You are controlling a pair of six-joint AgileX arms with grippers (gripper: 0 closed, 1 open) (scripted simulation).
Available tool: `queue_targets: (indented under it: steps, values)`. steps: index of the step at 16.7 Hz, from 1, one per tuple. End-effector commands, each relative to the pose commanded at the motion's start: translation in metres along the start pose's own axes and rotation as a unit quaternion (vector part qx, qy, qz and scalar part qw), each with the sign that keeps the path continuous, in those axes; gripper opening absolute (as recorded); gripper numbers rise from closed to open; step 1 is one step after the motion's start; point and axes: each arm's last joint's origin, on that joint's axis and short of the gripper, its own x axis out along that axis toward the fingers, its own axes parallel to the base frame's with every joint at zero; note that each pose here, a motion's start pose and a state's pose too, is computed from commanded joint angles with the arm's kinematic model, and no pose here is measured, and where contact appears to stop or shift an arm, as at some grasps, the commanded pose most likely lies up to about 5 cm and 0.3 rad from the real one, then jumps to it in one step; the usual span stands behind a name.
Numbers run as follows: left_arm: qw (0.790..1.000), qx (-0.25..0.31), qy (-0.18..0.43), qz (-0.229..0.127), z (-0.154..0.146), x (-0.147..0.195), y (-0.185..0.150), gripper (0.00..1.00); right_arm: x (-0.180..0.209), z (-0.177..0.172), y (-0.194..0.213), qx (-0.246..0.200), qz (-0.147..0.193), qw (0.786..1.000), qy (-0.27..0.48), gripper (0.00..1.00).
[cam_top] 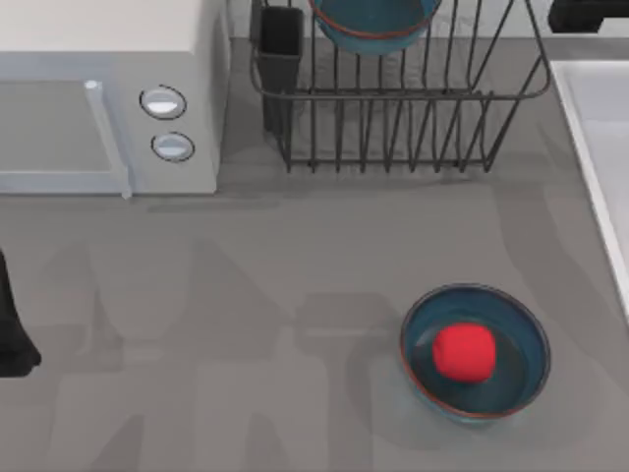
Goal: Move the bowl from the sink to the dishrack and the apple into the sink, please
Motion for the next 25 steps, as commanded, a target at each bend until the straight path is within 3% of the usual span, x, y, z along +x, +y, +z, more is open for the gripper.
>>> queue_targets:
  steps: [4, 8, 14, 25]
  values:
    - [1.0, 0.0, 0.0, 0.0, 0.0, 0.0, 0.0, 1.0, -0.092, 0.004, -0.061, 0.005, 0.0, 0.999, -0.053, 1.0]
    - [1.0, 0.0, 0.0, 0.0, 0.0, 0.0, 0.0, 1.0, -0.15, -0.051, -0.09, -0.005, -0.001, 0.998, -0.055, 1.0]
    - [1.0, 0.0, 0.0, 0.0, 0.0, 0.0, 0.0, 1.0, -0.167, -0.138, -0.103, -0.009, -0.004, 1.0, 0.017, 1.0]
    - [1.0, 0.0, 0.0, 0.0, 0.0, 0.0, 0.0, 1.0, -0.167, -0.144, -0.104, -0.008, -0.004, 1.0, 0.024, 1.0]
